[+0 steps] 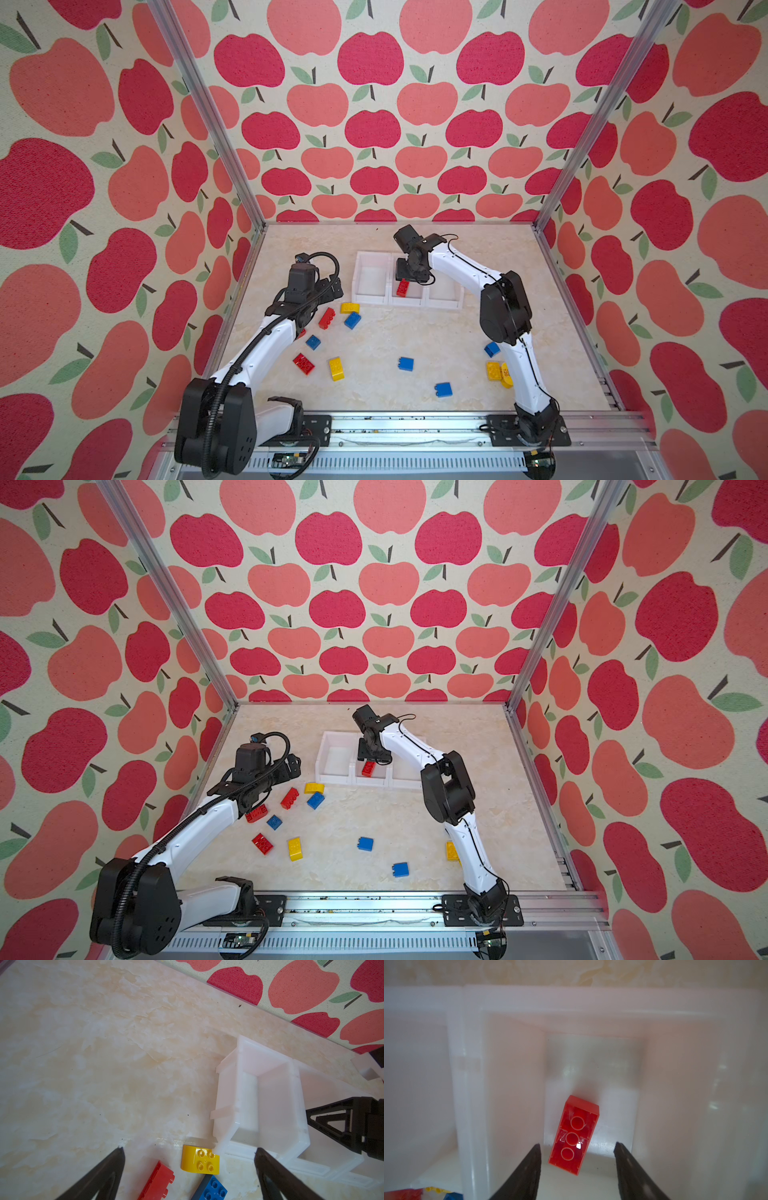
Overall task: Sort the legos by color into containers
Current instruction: 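Carry the red brick to the bin and release it in a compartment, then move the right gripper to the blue brick near the yellow bricks and grasp it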
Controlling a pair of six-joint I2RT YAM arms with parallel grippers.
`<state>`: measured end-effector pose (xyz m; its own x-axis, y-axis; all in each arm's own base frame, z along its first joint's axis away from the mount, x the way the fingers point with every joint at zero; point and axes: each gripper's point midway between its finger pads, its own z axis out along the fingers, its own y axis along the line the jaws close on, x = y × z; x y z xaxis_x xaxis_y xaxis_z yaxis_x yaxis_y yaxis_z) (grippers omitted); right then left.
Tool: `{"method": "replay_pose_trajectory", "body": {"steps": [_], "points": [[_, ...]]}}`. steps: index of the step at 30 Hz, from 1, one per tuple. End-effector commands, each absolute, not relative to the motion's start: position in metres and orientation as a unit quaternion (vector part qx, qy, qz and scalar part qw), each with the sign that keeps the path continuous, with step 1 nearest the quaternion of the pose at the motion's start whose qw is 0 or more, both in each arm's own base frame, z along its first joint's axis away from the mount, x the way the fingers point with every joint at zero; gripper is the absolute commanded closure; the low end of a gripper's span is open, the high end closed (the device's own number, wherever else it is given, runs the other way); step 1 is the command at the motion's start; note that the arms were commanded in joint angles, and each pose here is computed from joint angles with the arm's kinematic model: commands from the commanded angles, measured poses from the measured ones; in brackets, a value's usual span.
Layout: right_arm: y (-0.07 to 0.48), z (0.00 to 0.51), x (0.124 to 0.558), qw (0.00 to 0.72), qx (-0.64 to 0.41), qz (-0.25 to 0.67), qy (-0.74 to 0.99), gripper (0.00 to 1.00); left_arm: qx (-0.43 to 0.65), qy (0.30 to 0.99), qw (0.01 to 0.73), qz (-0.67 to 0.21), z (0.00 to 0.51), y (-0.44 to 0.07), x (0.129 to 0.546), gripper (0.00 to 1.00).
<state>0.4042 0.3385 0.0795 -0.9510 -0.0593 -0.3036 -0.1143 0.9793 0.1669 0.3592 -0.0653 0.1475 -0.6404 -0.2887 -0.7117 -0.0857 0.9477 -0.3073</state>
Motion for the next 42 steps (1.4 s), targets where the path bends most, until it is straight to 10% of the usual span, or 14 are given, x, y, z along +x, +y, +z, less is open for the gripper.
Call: {"method": "replay_pose_trajectory", "body": {"steps": [1,14,42], "points": [[0.332,0.122,0.399,0.166,-0.05,0.105,0.979,0.39,-0.111,0.9,0.402,-0.124,0.143,-0.065,0.359,0.01],[0.269,0.172,0.343,0.16,0.017,0.116,0.98,0.23,-0.108,0.901,0.4,-0.131,0.143,-0.07,0.364,0.01],[0.079,0.085,0.208,0.052,0.361,0.06,0.929,0.13,-0.092,0.907,0.387,-0.139,0.137,-0.081,0.371,0.01]]}}
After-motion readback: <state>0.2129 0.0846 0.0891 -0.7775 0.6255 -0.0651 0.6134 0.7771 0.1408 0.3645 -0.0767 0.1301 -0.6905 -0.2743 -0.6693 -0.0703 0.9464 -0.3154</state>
